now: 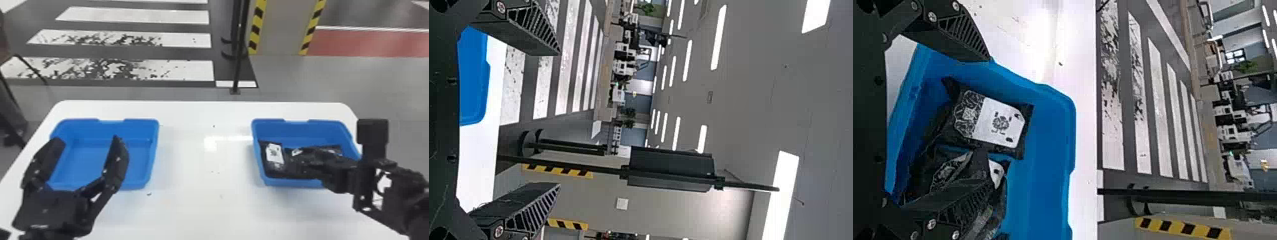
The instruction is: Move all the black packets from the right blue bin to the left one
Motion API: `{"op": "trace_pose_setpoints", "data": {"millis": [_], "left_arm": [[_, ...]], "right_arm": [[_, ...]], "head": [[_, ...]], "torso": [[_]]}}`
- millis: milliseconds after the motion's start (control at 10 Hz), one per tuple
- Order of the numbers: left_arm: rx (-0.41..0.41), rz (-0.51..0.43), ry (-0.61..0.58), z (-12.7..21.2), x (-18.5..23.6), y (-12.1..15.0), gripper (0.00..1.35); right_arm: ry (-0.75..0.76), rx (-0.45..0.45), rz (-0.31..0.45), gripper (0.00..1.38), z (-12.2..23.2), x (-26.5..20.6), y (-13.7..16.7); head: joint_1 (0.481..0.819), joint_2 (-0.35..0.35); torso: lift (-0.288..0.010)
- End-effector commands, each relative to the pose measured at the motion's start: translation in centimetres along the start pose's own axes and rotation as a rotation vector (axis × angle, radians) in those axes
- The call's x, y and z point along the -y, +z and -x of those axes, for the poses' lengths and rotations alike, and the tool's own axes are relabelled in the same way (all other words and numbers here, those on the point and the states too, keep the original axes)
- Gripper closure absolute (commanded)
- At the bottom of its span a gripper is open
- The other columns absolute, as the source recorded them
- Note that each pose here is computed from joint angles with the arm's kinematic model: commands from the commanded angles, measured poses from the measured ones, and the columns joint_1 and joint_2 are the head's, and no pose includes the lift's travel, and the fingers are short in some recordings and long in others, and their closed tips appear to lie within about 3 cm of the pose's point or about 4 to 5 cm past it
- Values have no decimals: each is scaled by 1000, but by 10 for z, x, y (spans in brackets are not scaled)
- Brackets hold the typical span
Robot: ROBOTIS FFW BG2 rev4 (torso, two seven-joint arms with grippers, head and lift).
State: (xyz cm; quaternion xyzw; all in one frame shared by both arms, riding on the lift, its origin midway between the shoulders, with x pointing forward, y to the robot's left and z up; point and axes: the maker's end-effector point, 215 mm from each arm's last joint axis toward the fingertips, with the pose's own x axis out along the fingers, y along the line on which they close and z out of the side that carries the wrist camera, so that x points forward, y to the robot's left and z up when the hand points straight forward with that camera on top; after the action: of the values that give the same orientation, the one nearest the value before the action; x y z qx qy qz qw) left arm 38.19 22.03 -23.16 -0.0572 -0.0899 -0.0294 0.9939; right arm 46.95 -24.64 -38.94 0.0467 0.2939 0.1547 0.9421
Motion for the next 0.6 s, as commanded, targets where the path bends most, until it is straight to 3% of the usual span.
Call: {"op": "trace_pose_setpoints", "data": {"millis": [0, 300, 500], "left_arm": [[6, 1, -2, -1, 1, 2, 98], [1, 2, 0, -1, 0, -1, 98], [6, 5, -2, -1, 2, 0, 98]], "right_arm": [[30, -36, -14, 179, -19, -5, -6], [40, -79, -41, 188, -42, 2, -17], [123, -87, -101, 228, -64, -12, -26]], "head": [[695, -41], [695, -17], [695, -16]], "torso": [[-140], [-140], [-140]]}}
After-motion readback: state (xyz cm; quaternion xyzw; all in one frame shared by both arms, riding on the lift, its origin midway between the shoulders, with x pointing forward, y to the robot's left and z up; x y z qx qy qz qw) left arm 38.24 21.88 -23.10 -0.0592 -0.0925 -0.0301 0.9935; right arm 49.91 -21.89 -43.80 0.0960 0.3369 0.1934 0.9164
